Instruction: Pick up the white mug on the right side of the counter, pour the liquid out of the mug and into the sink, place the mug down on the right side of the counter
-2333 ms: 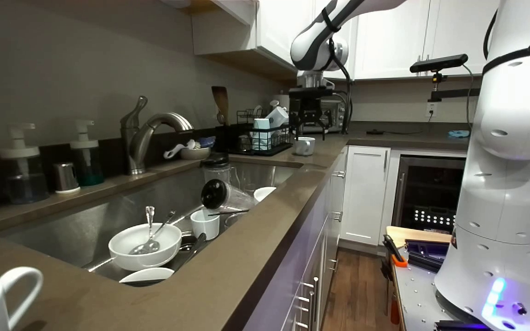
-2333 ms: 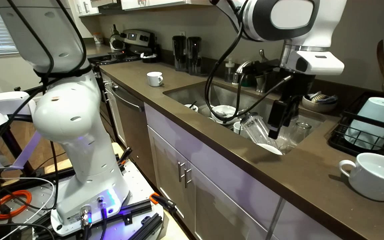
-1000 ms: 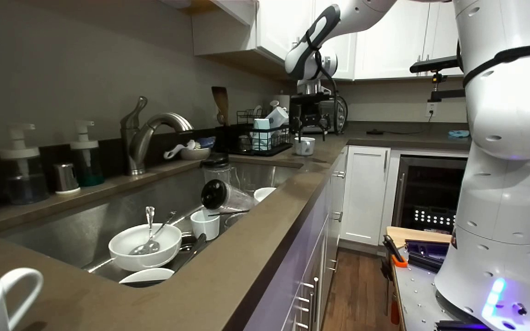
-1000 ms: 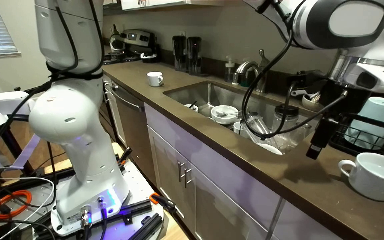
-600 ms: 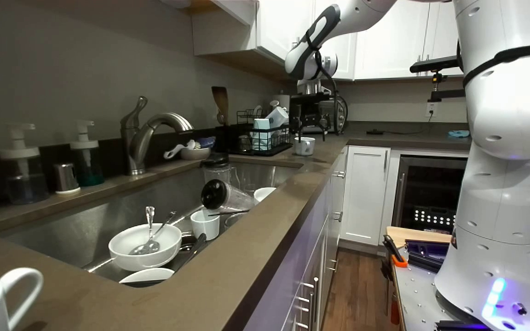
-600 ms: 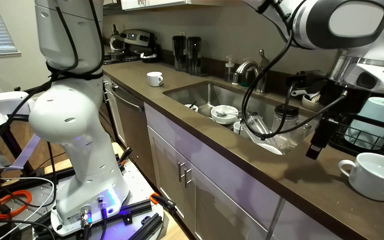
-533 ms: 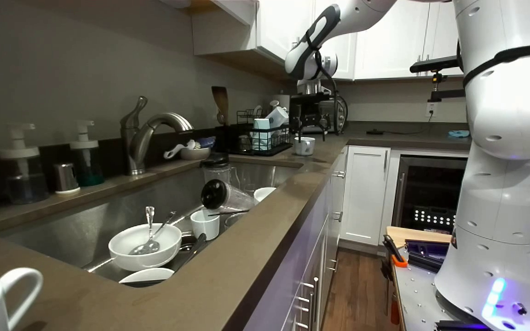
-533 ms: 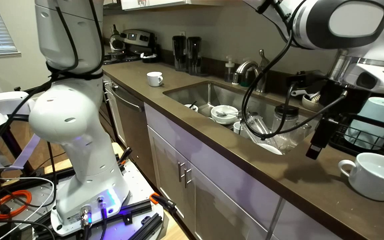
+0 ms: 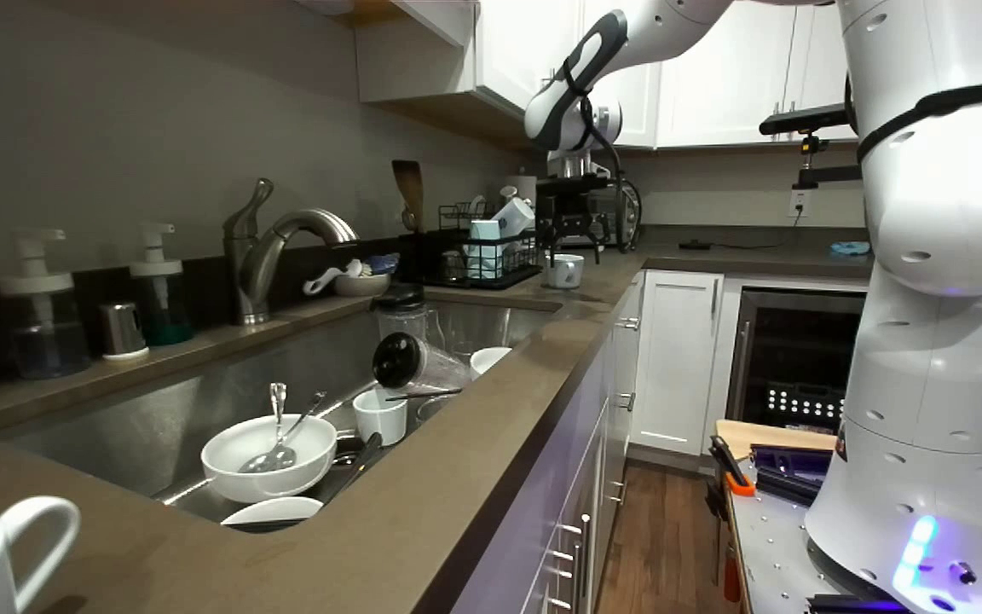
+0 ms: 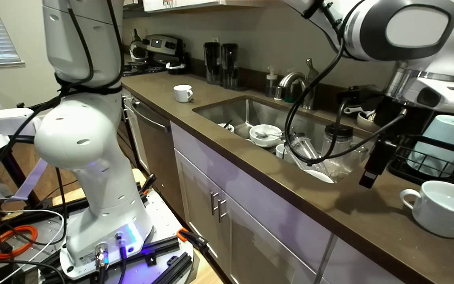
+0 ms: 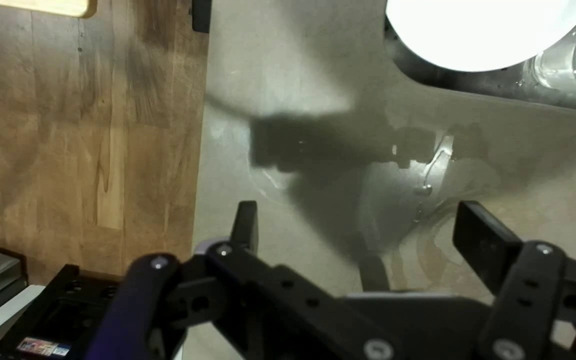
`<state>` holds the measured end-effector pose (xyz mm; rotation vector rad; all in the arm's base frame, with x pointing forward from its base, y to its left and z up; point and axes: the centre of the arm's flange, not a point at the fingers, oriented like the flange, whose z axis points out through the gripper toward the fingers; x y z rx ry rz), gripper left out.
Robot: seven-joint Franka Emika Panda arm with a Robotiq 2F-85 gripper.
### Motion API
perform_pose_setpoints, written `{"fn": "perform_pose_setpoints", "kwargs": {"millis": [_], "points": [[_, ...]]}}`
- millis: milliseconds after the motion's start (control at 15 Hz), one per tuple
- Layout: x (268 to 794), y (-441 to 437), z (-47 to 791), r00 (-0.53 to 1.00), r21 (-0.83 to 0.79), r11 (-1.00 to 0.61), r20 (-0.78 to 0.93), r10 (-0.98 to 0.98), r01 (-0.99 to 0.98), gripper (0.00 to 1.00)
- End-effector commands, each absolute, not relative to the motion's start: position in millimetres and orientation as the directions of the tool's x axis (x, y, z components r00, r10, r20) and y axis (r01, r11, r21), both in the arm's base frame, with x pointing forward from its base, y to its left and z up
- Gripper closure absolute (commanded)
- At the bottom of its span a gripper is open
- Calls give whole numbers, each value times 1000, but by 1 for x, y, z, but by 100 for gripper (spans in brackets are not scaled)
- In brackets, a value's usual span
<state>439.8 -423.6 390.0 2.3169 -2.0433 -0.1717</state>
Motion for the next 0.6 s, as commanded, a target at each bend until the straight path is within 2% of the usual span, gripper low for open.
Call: {"fn": "perform_pose_setpoints", "kwargs": {"millis": [0,533], "points": [[431,-432,387,116,91,-121,-58,-992,-988,0],[417,-456,379,117,48,-124,-122,-986,-991,0]]}}
